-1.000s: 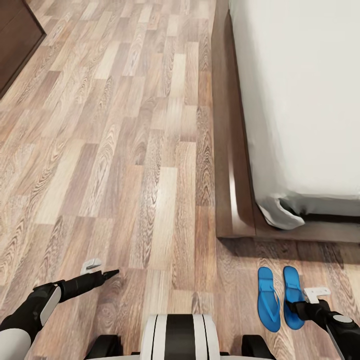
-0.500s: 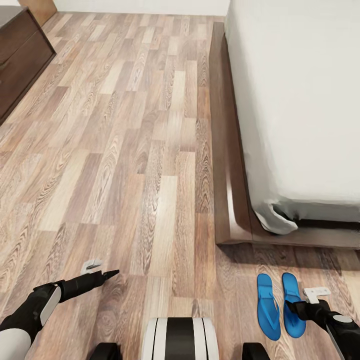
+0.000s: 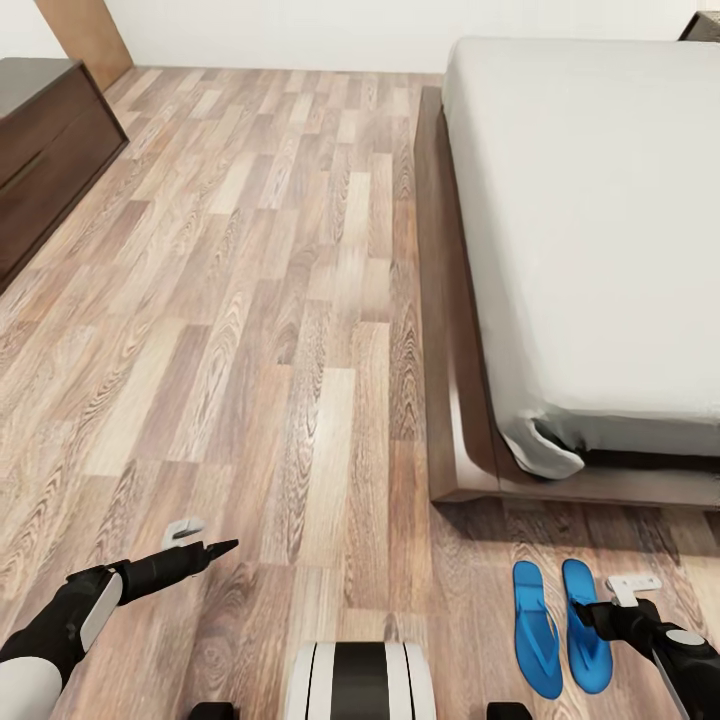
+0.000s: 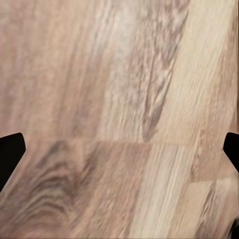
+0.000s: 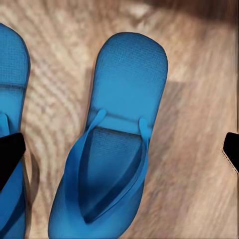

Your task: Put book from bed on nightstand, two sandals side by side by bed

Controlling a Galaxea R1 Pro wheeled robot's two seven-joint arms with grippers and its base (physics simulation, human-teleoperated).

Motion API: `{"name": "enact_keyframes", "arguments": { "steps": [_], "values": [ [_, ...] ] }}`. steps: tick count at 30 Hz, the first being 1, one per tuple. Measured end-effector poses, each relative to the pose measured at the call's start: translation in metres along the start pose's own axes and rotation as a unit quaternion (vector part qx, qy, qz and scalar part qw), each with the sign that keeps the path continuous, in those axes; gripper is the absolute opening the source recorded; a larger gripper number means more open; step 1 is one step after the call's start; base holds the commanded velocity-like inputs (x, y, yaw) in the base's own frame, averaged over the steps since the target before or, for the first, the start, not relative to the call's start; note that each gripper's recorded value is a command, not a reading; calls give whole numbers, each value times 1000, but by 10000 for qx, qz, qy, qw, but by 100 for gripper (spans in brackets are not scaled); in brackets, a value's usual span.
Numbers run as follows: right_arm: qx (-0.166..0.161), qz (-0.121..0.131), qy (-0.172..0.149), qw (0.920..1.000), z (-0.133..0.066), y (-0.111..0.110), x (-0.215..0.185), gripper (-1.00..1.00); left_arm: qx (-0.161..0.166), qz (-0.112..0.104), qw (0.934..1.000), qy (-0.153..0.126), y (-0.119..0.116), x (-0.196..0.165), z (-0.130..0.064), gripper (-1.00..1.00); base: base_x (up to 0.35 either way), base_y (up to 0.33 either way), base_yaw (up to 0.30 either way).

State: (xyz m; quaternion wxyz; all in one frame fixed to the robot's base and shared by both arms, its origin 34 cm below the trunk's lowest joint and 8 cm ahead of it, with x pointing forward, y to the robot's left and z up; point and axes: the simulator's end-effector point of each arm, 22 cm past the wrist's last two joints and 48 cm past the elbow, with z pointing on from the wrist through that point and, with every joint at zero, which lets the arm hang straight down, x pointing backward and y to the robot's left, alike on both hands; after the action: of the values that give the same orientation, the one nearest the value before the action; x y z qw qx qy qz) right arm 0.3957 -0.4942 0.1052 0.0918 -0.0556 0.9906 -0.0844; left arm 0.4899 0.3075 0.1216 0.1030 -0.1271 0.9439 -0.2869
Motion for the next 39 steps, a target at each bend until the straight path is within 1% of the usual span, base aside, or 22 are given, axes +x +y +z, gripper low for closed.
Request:
{"name": "enact_keyframes", "arguments": {
  "steps": [16,17,18,19,20,22,24,25,29,32,33,35,37,39],
  "values": [
    [-27,103,-356,9993,-18,-5,-31,100,99,175,9995,-253,-21,-25,-16,100,0,0,0],
    [-69,120,-388,9992,-20,-4,-34,100,110,182,9994,-266,-23,-26,-17,100,0,0,0],
    [-257,199,-435,9985,-22,3,-38,100,130,162,9994,-259,-26,-24,-16,100,0,0,0],
    [-362,251,-473,9979,-24,6,-40,100,140,156,9994,-264,-27,-24,-16,100,0,0,0],
    [-618,395,-550,9958,-27,15,-45,100,140,126,9995,-241,-27,-21,-16,100,0,0,0],
    [-941,587,-687,9914,-32,26,-53,100,141,93,9996,-225,-28,-18,-17,100,0,0,0],
    [-1303,815,-850,9845,-39,39,-64,100,138,61,9997,-206,-28,-15,-18,100,0,0,0],
    [-1670,999,-996,9758,-46,52,-72,100,133,27,9997,-179,-27,-12,-18,100,0,0,0],
    [-2318,1246,-1242,9567,-63,74,-85,100,136,-16,9998,-173,-29,-9,-21,100,0,0,0],
    [-2648,1369,-1298,9457,-72,86,-86,100,125,-70,9998,-151,-28,-4,-23,100,0,0,0],
    [-2796,1442,-1277,9406,-75,92,-83,100,104,-126,9998,-111,-25,3,-23,100,0,0,0],
    [-2955,1544,-1239,9346,-78,99,-77,100,62,-174,9998,-87,-19,15,-23,100,0,0,0],
    [-3027,1602,-1223,9315,-80,102,-75,100,39,-158,9998,-135,-17,20,-23,100,0,0,0],
    [-3099,1689,-1161,9284,-81,107,-68,100,3,-87,9997,-241,-13,25,-24,100,0,0,0]
  ]
}}
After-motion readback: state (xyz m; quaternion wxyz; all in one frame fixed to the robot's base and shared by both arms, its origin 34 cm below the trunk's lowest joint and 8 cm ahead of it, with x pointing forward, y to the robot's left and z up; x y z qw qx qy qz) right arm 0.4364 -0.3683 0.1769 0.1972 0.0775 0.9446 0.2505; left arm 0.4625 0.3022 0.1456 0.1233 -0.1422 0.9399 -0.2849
